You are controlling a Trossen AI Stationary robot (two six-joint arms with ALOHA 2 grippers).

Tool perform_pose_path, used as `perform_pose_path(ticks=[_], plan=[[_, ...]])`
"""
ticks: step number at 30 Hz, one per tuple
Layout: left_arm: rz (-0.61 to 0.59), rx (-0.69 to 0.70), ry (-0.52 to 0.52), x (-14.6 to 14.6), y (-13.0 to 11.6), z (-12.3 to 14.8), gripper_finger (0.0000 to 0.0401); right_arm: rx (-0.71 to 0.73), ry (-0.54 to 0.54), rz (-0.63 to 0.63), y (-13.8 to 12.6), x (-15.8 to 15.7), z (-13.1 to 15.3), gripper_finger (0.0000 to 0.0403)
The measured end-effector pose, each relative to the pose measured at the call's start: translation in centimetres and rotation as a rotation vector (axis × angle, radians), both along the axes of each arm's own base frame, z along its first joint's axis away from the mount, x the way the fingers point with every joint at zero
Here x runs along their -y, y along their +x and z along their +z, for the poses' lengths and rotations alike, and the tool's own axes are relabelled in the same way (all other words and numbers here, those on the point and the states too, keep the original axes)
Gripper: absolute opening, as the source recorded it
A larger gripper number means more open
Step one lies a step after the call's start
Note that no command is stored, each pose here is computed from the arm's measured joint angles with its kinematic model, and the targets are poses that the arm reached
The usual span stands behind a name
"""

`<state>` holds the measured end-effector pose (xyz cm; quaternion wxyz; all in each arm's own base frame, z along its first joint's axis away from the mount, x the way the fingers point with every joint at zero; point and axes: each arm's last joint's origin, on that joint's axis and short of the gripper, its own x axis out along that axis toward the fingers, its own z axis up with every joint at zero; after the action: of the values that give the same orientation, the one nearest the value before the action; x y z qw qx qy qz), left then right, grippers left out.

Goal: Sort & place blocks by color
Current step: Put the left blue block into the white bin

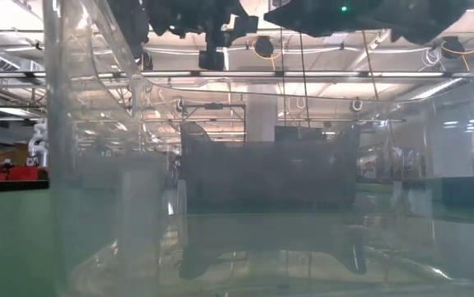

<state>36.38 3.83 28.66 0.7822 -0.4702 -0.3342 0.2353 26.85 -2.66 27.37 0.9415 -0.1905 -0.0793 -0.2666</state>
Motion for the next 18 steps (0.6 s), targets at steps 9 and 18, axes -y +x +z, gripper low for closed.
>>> perform_pose_path(ticks=[9,18], plan=[[-0.078,0.002,0.05,-1.3,-0.1,0.3,0.0126,0.009,0.001,0.031,2.1,1.4,0.5,0.0226],[-0.19,0.024,0.061,-1.4,0.0,0.4,0.0126,0.0,-0.012,0.07,2.2,1.5,0.4,0.0221]])
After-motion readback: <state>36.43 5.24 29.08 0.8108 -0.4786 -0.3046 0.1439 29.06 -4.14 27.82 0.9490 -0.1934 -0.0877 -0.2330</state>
